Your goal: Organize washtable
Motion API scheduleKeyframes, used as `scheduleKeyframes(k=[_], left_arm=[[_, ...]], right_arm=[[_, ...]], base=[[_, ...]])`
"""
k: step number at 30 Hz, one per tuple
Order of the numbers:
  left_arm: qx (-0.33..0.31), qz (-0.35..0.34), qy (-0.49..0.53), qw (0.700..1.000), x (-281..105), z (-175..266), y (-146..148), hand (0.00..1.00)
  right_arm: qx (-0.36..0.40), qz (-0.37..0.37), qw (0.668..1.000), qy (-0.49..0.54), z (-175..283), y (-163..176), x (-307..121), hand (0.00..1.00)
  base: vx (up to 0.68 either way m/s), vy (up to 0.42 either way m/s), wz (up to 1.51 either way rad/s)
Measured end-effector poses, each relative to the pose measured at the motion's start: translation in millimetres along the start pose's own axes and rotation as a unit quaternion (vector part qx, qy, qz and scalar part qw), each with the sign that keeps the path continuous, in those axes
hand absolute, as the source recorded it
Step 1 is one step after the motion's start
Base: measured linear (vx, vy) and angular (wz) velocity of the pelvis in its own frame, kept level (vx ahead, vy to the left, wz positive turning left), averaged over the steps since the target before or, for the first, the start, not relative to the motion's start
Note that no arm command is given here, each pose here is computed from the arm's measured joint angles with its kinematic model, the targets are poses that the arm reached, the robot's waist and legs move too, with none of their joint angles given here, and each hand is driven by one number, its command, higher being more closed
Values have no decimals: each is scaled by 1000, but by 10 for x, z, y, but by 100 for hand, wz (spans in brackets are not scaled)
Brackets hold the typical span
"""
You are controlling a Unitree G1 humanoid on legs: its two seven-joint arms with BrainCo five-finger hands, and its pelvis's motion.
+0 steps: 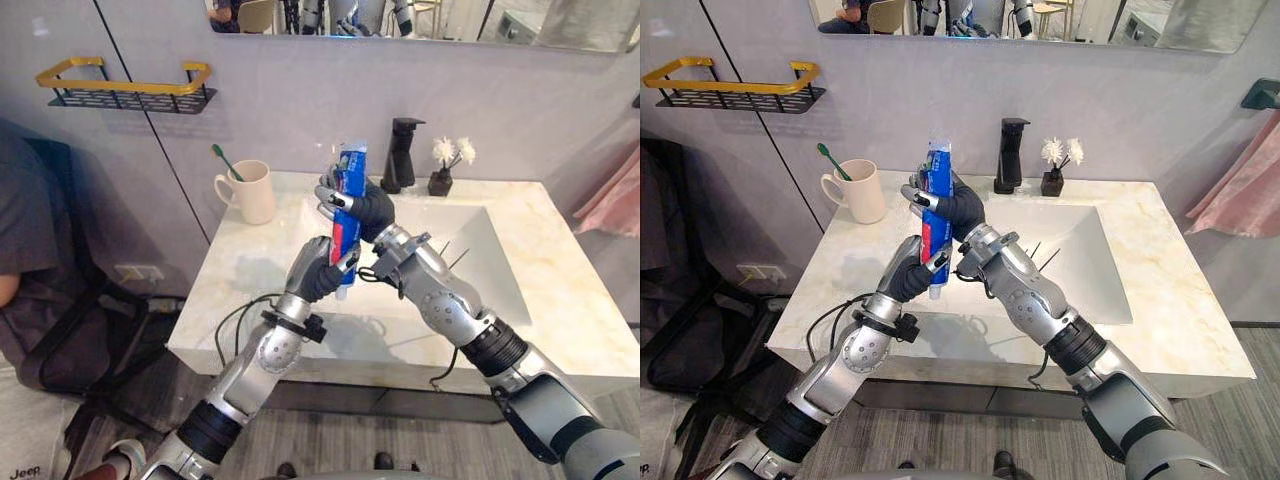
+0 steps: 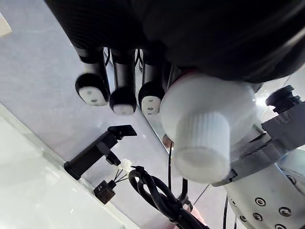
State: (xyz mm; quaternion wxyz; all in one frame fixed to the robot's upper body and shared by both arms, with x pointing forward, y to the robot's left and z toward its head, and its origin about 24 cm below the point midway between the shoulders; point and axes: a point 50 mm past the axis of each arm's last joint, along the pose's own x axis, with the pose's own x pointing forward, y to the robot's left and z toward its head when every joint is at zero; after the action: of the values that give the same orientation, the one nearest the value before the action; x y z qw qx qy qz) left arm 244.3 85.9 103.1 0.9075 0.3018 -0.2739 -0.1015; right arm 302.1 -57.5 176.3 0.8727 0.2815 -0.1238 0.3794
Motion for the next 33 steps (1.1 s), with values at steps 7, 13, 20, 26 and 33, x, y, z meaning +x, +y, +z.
scheduleKeyframes(k=[7,13,20,26,33], left_arm=[[4,84,19,996,-79,-17,227,0],[75,295,142,942,-555,-389,1000,0],[78,418,264,865,-1256,-603,1278,0],[16,427,433,794,-1929,-1030,1024,0],[-89,260,648,710,-2725,-1321,148,0]], right_arm=[[11,-29,998,-61,44,42,-92,100],[5,-139,968,-211,491,-286,-361,100],[-30,-210,927,-311,800,-437,-696,100],[-54,-259,919,-291,689,-535,-907,100],[-76,-297,904,-298,675,-576,-978,100]], base=[[-4,2,0],[-15,-10,11],[6,-13,5],[5,-18,10],[-34,-17,8]])
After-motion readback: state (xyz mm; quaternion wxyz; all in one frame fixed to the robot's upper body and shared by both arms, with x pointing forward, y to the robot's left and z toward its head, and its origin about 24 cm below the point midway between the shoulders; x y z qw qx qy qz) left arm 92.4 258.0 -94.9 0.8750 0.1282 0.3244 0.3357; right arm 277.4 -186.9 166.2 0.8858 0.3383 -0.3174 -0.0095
